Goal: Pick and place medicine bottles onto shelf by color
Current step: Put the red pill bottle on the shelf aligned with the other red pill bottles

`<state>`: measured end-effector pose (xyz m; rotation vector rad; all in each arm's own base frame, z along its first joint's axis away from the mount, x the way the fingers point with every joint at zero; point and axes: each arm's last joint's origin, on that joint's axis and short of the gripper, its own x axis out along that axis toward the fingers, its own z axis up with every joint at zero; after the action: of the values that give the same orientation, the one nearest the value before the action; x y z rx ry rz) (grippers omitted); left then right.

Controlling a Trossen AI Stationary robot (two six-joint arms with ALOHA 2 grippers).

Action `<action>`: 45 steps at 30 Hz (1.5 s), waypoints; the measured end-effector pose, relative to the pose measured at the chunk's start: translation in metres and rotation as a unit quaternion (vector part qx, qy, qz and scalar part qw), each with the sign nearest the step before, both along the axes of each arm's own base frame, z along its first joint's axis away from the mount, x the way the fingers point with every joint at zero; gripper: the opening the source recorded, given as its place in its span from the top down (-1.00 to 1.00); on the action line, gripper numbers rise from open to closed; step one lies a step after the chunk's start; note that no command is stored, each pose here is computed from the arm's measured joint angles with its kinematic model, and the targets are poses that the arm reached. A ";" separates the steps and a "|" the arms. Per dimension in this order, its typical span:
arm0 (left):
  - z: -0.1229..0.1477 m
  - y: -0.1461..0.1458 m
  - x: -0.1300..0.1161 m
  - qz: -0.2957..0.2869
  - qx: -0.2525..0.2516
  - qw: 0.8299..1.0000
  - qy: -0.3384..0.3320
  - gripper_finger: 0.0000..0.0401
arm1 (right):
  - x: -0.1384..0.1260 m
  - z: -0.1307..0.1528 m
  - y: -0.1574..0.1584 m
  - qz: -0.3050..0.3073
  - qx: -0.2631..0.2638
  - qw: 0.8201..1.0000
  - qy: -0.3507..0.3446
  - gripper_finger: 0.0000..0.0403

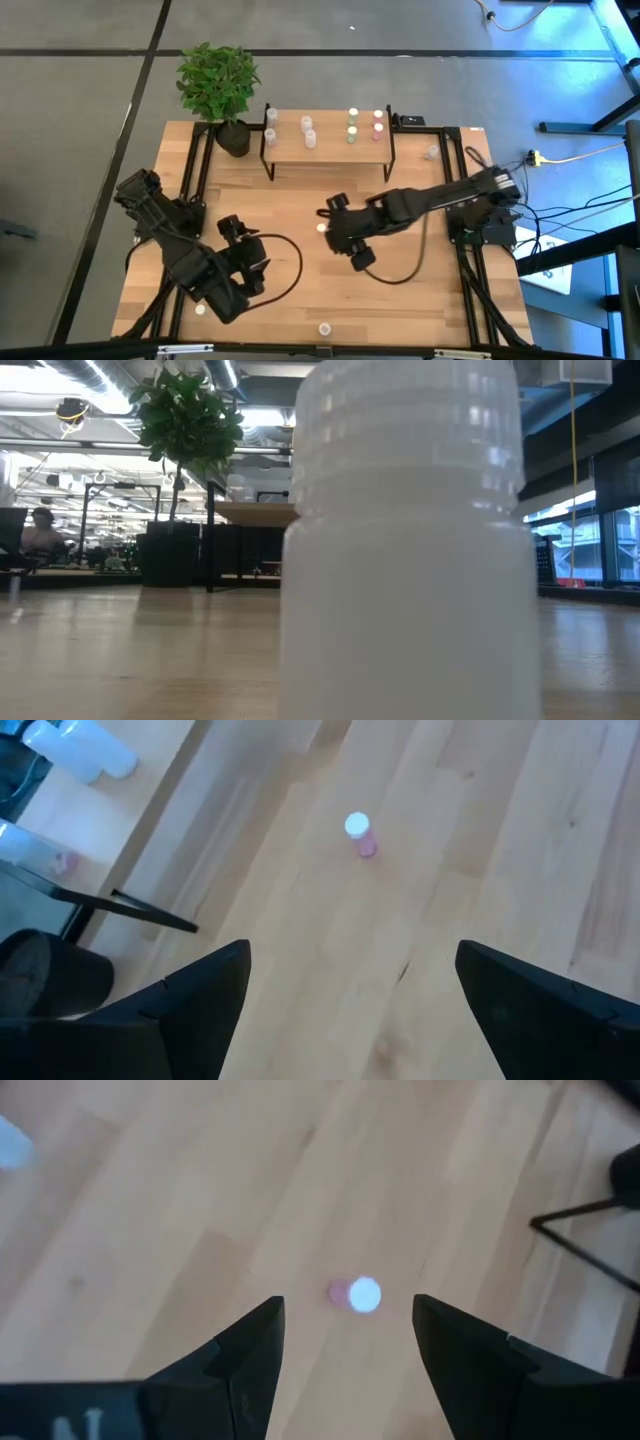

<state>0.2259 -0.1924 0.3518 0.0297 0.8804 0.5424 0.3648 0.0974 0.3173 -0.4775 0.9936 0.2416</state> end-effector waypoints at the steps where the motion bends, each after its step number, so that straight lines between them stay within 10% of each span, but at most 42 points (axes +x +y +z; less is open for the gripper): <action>1: 0.000 0.000 0.000 0.001 -0.002 1.000 0.000 -0.73 | 0.005 -0.007 -0.002 0.000 -0.005 1.000 0.011 -0.11; 14: 0.000 -0.002 -0.001 0.004 -0.011 1.000 0.001 -0.73 | 0.049 -0.084 -0.035 -0.033 -0.030 0.994 0.101 -0.11; 45: -0.001 0.006 0.006 0.020 -0.010 1.000 0.002 -0.73 | 0.068 -0.115 -0.058 0.013 -0.010 0.994 0.112 -0.11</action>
<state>0.2314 -0.1864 0.3511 -0.0047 0.8920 0.5712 0.4325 0.0398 0.2027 -0.4891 1.2100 0.3132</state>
